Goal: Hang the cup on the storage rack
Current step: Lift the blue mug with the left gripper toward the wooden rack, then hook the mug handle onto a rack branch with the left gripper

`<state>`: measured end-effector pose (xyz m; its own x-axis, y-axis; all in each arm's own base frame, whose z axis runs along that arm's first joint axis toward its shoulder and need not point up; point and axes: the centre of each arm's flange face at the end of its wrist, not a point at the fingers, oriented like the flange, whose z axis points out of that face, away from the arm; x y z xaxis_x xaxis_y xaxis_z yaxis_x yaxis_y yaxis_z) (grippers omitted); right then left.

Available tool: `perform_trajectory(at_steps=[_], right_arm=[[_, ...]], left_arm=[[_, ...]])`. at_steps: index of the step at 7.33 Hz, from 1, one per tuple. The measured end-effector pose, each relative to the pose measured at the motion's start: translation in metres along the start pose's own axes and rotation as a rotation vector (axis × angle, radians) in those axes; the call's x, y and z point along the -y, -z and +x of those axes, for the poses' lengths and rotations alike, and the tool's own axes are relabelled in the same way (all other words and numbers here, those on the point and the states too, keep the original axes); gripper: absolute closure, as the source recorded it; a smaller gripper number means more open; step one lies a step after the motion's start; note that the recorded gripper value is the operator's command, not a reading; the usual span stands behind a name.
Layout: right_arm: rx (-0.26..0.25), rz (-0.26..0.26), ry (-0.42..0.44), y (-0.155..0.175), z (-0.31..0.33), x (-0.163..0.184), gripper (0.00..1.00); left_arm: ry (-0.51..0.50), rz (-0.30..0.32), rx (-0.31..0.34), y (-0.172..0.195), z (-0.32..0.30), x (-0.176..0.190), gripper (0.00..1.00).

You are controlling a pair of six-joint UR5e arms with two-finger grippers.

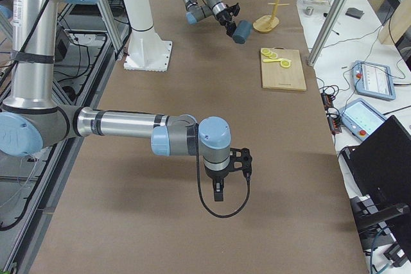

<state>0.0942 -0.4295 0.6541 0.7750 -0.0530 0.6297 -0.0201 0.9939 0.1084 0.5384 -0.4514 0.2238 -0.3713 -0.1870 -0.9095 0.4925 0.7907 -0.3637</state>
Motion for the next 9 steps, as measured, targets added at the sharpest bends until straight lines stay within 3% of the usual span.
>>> perform_trajectory(at_steps=[4, 7, 9], right_arm=[[-0.002, 0.002, 0.002, 0.000, 0.000, 0.000, 0.00], [-0.006, 0.001, 0.002, -0.001, 0.001, -0.001, 0.00], [-0.008, 0.001, 0.002, -0.001, 0.001, -0.001, 0.00]], left_arm=[[0.432, 0.167, -0.125, 0.009, 0.036, 0.078, 1.00], [0.644, 0.296, -0.146, 0.009, 0.038, 0.156, 1.00], [0.719, 0.381, -0.158, 0.013, 0.037, 0.206, 1.00]])
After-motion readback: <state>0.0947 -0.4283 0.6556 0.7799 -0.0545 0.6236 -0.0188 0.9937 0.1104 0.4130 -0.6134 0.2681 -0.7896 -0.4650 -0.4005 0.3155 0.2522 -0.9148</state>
